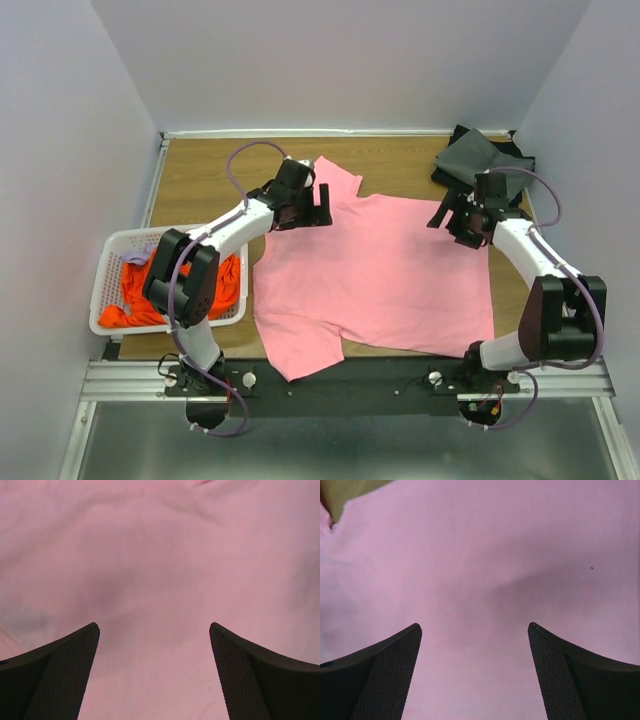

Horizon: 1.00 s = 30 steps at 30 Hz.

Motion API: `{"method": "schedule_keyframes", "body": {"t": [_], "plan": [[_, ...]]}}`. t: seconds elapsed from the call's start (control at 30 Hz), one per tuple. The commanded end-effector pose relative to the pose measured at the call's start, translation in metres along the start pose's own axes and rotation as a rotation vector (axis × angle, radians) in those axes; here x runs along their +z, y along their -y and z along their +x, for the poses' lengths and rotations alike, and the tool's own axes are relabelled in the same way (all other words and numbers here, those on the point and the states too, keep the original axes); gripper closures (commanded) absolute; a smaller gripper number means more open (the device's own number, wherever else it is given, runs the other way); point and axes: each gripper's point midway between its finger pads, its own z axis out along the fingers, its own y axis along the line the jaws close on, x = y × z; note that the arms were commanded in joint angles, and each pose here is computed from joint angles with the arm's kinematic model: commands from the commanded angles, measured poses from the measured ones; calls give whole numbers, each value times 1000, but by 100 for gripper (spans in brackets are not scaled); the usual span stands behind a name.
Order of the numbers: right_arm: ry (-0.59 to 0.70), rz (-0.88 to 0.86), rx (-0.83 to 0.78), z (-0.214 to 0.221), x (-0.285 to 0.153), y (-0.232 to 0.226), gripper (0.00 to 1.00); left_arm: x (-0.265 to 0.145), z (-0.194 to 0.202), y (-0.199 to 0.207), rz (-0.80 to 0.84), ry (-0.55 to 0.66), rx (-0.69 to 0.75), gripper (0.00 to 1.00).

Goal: Fold and stack the t-shirts
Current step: Flatten the tshirt out

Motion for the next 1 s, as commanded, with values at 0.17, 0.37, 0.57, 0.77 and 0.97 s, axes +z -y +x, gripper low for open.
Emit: {"method": "schedule_keyframes", "body": {"t": [0.17,0.37,0.57,0.77,0.97], "plan": [[-127,113,36,46,17,33,7,16,33,-11,6,-42,-88,2],[-160,206,53,54,30,51,6,43,50,-19,0,-99,-92,2],[-183,294,60,56,45,66,6,57,55,-25,3,-121,-103,2],[-189,349,78,50,56,72,6,72,44,-34,-1,-123,-104,2],[-177,396,77,24,78,70,6,101,6,-43,-19,-117,-89,2]]}}
